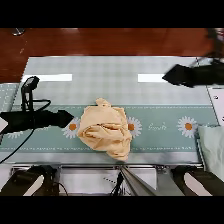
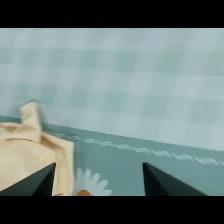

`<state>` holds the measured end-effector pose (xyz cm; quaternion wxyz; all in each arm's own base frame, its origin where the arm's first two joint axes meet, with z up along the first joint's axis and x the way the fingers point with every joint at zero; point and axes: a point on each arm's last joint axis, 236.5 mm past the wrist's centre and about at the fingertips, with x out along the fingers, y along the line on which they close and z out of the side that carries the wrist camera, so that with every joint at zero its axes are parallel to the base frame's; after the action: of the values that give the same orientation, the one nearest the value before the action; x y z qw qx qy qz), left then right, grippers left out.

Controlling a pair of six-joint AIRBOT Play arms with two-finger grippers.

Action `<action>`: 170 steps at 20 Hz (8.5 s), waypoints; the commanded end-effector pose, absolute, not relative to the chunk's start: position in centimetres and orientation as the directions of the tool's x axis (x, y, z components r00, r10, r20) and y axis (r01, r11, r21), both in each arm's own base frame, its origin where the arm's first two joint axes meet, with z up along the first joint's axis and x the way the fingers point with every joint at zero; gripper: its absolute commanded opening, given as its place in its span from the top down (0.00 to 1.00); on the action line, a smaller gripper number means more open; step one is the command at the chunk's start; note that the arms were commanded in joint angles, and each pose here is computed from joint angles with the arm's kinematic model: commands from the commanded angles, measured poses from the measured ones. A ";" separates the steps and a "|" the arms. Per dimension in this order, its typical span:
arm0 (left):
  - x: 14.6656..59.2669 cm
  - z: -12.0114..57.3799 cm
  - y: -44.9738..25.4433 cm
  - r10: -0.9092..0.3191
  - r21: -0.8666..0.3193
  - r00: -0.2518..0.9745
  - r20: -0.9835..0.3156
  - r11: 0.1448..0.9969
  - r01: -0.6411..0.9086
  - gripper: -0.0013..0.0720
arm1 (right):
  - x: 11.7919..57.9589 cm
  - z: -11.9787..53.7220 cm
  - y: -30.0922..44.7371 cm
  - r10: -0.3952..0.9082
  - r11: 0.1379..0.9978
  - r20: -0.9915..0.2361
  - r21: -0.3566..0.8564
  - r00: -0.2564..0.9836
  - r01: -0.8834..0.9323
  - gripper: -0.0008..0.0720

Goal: Fold the shirts.

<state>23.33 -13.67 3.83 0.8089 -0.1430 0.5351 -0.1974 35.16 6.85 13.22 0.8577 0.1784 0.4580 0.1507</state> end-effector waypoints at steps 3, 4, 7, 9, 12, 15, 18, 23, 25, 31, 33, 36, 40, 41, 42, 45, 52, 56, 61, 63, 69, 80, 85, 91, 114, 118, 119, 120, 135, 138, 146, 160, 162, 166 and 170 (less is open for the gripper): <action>18.1 -0.1 -20.8 -0.760 -0.757 0.026 -0.649 0.649 0.067 0.02 | 27.8 3.0 0.6 0.348 0.799 -0.776 0.539 0.526 0.267 0.14; 17.5 -1.0 -21.5 -0.765 -0.765 -0.022 -0.643 0.641 0.060 0.02 | 26.8 1.3 2.1 0.396 0.770 -0.765 0.578 0.507 0.271 0.14; 16.8 -3.8 -23.0 -0.738 -0.744 -0.105 -0.667 0.667 0.039 0.02 | 24.7 -2.1 4.9 0.490 0.705 -0.741 0.646 0.459 0.291 0.14; 17.3 -4.9 -24.4 -0.748 -0.754 -0.100 -0.656 0.657 0.027 0.02 | 23.8 -3.3 5.4 0.505 0.702 -0.745 0.648 0.434 0.295 0.14; 21.3 -4.5 -26.4 -0.801 -0.801 0.061 -0.596 0.598 0.017 0.02 | 22.5 -4.3 6.2 0.533 0.693 -0.749 0.653 0.393 0.305 0.14; 24.1 -4.1 -26.3 -0.794 -0.805 0.176 -0.582 0.593 0.014 0.03 | 19.8 -5.4 8.3 0.603 0.676 -0.742 0.670 0.293 0.306 0.14; 24.1 -4.1 -26.4 -0.797 -0.795 0.169 -0.580 0.599 0.095 0.95 | 17.0 -6.8 12.1 0.646 0.706 -0.746 0.665 0.162 0.245 0.14; 25.4 -2.5 -26.8 -0.805 -0.796 0.195 -0.560 0.588 0.142 0.96 | 15.2 -6.8 18.4 0.674 0.724 -0.735 0.678 0.079 0.129 0.14; 26.0 -1.7 -27.1 -0.810 -0.798 0.208 -0.548 0.581 0.160 0.96 | 14.3 -7.0 20.7 0.693 0.713 -0.720 0.693 0.041 0.111 0.14; 26.7 -0.8 -27.3 -0.815 -0.799 0.221 -0.536 0.574 0.178 0.96 | 14.5 -8.6 26.4 0.708 0.706 -0.705 0.707 -0.027 0.040 0.14; 26.8 -0.7 -27.3 -0.814 -0.799 0.223 -0.536 0.574 0.177 0.96 | 14.9 -9.1 27.5 0.697 0.717 -0.715 0.697 -0.056 0.020 0.16; 28.1 0.0 -25.8 -0.810 -0.806 0.265 -0.523 0.571 0.155 0.96 | 15.1 -8.5 29.1 0.703 0.702 -0.705 0.709 -0.099 -0.064 0.95; 32.8 9.2 -22.4 -0.835 -0.857 0.428 -0.347 0.467 0.216 0.96 | 21.6 -1.0 27.7 0.697 0.701 -0.717 0.670 0.033 -0.244 0.95; 34.6 13.8 -21.0 -0.822 -0.862 0.508 -0.256 0.432 0.265 0.96 | 25.3 3.4 26.2 0.688 0.717 -0.710 0.633 0.150 -0.291 0.95; 35.9 18.5 -19.6 -0.801 -0.855 0.575 -0.164 0.406 0.322 0.96 | 28.7 8.4 24.5 0.676 0.734 -0.684 0.593 0.275 -0.331 0.95; 36.2 34.0 -16.1 -0.721 -0.724 0.686 0.098 0.421 0.546 0.96 | 33.7 27.5 20.1 0.649 0.760 -0.482 0.434 0.589 -0.483 0.95; 24.1 51.2 -14.0 -0.625 -0.246 0.761 0.172 0.721 0.648 0.96 | 22.3 50.0 13.8 0.557 0.829 -0.139 0.042 0.819 -0.557 0.95; 17.2 51.2 -13.2 -0.546 -0.125 0.827 0.134 0.819 0.561 0.96 | 17.7 50.2 11.8 0.520 0.852 -0.121 -0.001 0.846 -0.524 0.95; 15.6 44.9 -14.9 -0.614 -0.227 0.782 -0.102 0.780 0.583 0.96 | 18.0 45.6 13.0 0.553 0.825 -0.276 0.048 0.786 -0.564 0.95; 17.1 40.3 -15.0 -0.630 -0.310 0.740 -0.236 0.770 0.557 0.96 | 19.7 41.1 13.5 0.547 0.821 -0.412 0.096 0.728 -0.562 0.95; 24.7 20.5 -13.4 -0.625 -0.601 0.594 -0.506 0.750 0.276 0.96 | 27.4 21.5 14.5 0.470 0.865 -0.716 0.256 0.517 -0.432 0.95; 38.4 1.9 -18.0 -0.575 -0.674 0.577 -0.580 0.737 0.058 0.96 | 46.7 8.1 17.4 0.582 0.807 -0.715 0.568 0.387 -0.164 0.95; 38.7 2.9 -20.2 -0.679 -0.672 0.402 -0.614 0.717 0.184 0.02 | 46.2 6.8 17.3 0.612 0.791 -0.750 0.586 0.252 -0.177 0.12; 35.7 1.8 -4.9 -0.481 -0.522 0.278 -0.832 0.847 -0.097 0.02 | 41.6 8.9 2.4 0.367 0.926 -0.887 0.378 0.279 -0.015 0.12; 28.6 -9.3 -11.8 -0.697 -0.695 -0.031 -0.717 0.717 -0.042 0.96 | 21.4 -5.3 -0.6 0.387 0.837 -0.916 0.398 0.108 0.375 0.12; 28.7 -9.1 -11.9 -0.699 -0.698 -0.033 -0.714 0.715 -0.037 0.96 | 18.9 -6.8 1.0 0.439 0.817 -0.898 0.414 0.032 0.402 0.12; 28.7 -9.1 -11.9 -0.699 -0.698 -0.033 -0.714 0.715 -0.037 0.96 | 18.5 -7.2 1.8 0.462 0.804 -0.887 0.430 0.024 0.410 0.12; 28.7 -9.1 -11.9 -0.699 -0.698 -0.033 -0.714 0.715 -0.037 0.96 | 18.2 -7.6 2.4 0.468 0.806 -0.884 0.434 0.015 0.404 0.12; 29.5 -8.4 -12.7 -0.730 -0.729 0.003 -0.684 0.682 -0.061 0.96 | 23.6 -9.7 8.1 0.678 0.619 -0.726 0.647 0.111 0.446 0.16; 29.9 -7.8 -13.2 -0.751 -0.750 0.019 -0.660 0.657 -0.072 0.96 | 24.3 -10.2 9.5 0.657 0.658 -0.745 0.641 0.114 0.394 0.50; 39.4 12.6 -12.2 -0.780 -0.792 0.479 -0.402 0.559 0.245 0.96 | 36.9 11.0 9.0 0.575 0.799 -0.708 0.594 0.410 -0.093 0.95; 13.1 56.4 -7.1 -0.181 0.171 0.931 0.317 0.976 0.131 0.96 | 14.2 56.1 4.9 0.143 0.989 0.131 -0.067 0.981 -0.135 0.95; 10.1 55.7 -5.7 -0.074 0.194 0.944 0.322 0.981 0.011 0.96 | 11.9 55.8 5.0 0.131 0.990 0.139 -0.068 0.982 -0.122 0.95; 9.7 53.2 -5.3 -0.048 0.207 0.967 0.249 0.978 -0.004 0.96 | 11.8 52.9 4.8 0.119 0.992 0.029 -0.047 0.992 -0.118 0.95; 16.5 46.8 -4.1 -0.080 0.059 0.996 0.049 0.995 0.077 0.96 | 16.2 46.8 6.4 0.223 0.974 -0.192 0.006 0.956 -0.226 0.95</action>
<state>13.37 -5.18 50.85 0.9929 0.0710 -0.0874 -0.0384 14.38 5.31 50.71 0.9962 -0.0165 0.0259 0.0809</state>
